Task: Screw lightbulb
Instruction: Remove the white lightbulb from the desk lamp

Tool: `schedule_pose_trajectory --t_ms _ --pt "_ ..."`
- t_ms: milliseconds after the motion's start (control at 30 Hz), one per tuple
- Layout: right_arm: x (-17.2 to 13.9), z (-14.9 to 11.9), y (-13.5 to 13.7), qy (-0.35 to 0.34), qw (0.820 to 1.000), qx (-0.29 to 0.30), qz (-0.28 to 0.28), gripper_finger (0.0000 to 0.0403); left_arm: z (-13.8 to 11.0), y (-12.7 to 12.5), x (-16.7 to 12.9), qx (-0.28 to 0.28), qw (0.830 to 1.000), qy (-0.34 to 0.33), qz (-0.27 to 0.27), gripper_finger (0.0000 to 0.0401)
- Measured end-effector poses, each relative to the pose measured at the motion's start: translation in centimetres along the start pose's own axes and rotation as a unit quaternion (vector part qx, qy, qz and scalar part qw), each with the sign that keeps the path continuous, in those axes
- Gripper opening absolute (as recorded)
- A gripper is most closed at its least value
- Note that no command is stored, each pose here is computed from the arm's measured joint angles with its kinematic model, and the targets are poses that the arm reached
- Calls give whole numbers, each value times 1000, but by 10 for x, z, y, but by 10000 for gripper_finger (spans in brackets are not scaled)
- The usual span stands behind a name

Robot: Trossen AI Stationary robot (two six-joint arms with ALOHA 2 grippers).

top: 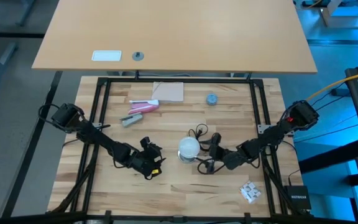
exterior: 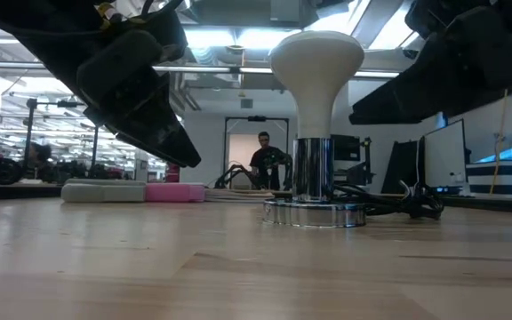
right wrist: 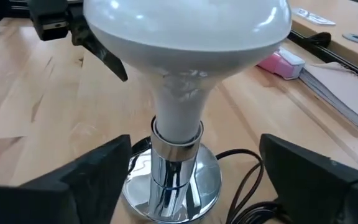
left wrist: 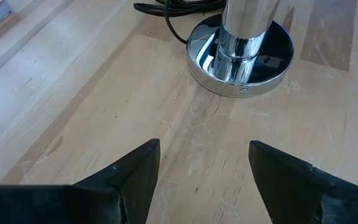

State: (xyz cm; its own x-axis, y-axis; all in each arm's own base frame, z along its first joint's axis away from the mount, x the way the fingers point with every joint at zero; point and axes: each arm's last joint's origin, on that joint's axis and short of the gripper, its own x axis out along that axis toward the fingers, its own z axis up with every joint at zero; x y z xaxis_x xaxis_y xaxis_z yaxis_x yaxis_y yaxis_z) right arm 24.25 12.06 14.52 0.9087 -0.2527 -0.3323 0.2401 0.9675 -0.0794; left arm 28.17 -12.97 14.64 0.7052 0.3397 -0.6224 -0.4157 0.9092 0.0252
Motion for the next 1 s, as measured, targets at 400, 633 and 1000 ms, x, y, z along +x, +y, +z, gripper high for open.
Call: schedule_pose_trajectory --t_ms 400,633,1000 --pt "26 -4 -2 -52 997 -54 12 371 0 0 0 0 1000 0 0 237" --pt "39 -16 -6 -97 992 -62 44 353 0 0 0 0 1000 0 0 237" --pt "63 -27 -22 -167 976 -56 125 320 0 0 0 0 1000 0 0 237"
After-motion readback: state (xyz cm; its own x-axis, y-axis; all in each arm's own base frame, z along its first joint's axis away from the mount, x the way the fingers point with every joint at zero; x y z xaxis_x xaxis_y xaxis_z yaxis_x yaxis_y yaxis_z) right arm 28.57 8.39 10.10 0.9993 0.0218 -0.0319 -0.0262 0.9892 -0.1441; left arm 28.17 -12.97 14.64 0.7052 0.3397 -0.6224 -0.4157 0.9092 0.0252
